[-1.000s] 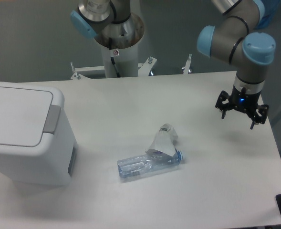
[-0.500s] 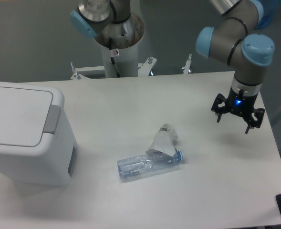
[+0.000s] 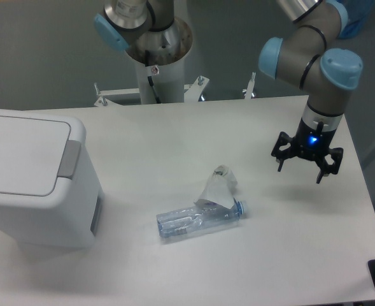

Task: Open the trash can
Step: 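Move the gripper over to the lid of the white trash can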

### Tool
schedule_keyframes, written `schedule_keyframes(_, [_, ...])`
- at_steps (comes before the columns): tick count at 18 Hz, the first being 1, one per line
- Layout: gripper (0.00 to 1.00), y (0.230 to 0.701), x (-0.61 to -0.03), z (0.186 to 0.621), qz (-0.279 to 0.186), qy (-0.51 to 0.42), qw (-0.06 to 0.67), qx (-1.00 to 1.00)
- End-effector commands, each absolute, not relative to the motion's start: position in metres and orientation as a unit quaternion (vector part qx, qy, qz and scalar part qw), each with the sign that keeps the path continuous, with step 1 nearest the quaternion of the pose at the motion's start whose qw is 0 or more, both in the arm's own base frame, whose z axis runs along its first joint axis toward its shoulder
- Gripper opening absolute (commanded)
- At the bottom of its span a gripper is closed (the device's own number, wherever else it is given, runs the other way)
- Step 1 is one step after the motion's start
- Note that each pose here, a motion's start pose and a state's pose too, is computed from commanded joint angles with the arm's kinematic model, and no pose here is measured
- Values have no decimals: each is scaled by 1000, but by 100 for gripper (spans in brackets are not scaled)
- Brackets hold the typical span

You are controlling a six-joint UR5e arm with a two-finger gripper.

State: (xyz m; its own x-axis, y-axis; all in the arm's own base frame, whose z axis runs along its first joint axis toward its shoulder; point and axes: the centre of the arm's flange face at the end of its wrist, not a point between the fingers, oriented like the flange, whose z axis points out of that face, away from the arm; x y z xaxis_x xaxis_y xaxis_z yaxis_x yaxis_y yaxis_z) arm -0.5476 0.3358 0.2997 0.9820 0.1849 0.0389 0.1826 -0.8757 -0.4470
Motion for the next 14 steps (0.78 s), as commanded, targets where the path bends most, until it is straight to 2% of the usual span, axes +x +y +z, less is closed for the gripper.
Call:
schedule_keyframes(3, [100, 370, -522, 357, -5, -135, 286, -949])
schedule_keyframes(7, [100, 415, -482, 422, -51, -166, 366, -914])
schedule_keyframes(11, [100, 450, -430, 458, -86, -145, 400, -901])
schedule_keyframes(14, [100, 476, -385, 472, -111, -145, 399, -899])
